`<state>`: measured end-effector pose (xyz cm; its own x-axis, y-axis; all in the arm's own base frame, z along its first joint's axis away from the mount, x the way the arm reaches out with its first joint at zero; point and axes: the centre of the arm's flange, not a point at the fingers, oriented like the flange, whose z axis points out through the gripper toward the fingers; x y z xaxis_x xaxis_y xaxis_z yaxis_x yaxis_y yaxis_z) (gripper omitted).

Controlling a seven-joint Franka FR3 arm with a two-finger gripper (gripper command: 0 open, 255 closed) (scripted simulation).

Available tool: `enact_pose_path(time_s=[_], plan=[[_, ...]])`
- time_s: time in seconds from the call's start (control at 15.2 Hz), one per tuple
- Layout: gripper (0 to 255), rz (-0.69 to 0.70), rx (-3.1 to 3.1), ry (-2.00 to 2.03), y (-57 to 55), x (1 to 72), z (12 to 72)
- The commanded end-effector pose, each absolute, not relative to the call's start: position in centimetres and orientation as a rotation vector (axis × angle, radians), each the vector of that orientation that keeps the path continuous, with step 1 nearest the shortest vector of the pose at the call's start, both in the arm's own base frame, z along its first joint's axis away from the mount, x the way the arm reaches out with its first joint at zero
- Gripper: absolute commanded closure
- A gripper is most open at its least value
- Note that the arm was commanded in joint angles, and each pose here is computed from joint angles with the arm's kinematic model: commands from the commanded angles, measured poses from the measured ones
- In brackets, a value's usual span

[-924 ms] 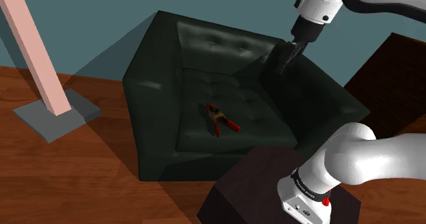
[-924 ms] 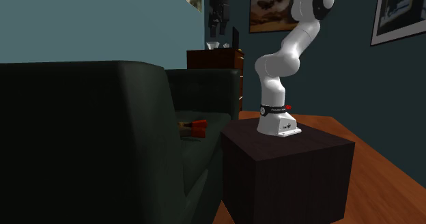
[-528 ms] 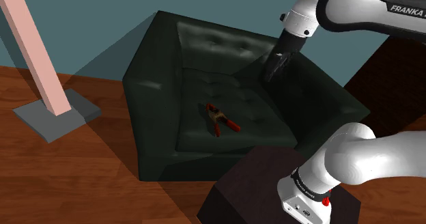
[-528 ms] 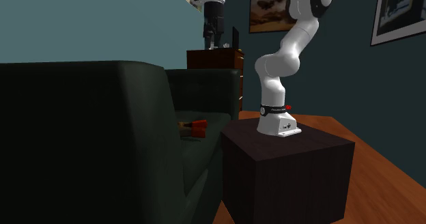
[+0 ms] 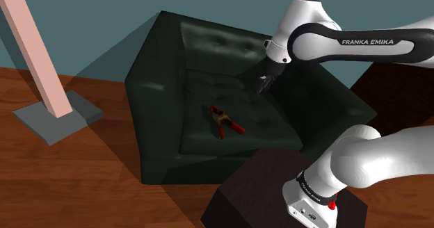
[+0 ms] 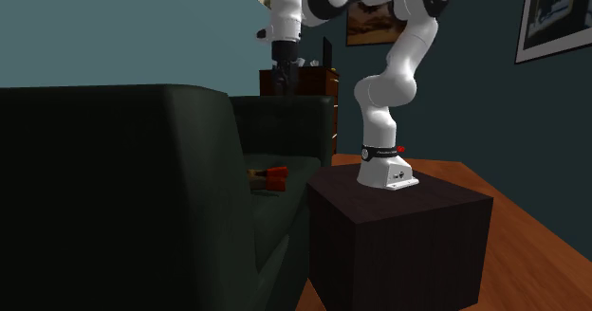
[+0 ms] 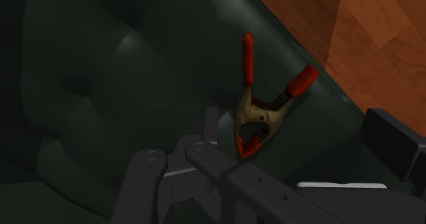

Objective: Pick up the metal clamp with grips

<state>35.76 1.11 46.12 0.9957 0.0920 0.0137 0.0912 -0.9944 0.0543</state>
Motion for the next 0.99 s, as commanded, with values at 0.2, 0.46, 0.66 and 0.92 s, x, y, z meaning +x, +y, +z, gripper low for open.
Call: enact_pose_path(time_s=[0.2, 0.46, 0.66, 0.92], plan=[[0, 0.024, 3.086, 0.165, 1.1, 38.3, 39.8], [0, 0.02, 3.087, 0.183, 0.9, 40.3, 34.8], [0, 0.017, 3.087, 0.197, 0.9, 41.7, 31.1], [0, 0.015, 3.088, 0.21, 0.8, 43.1, 27.0]])
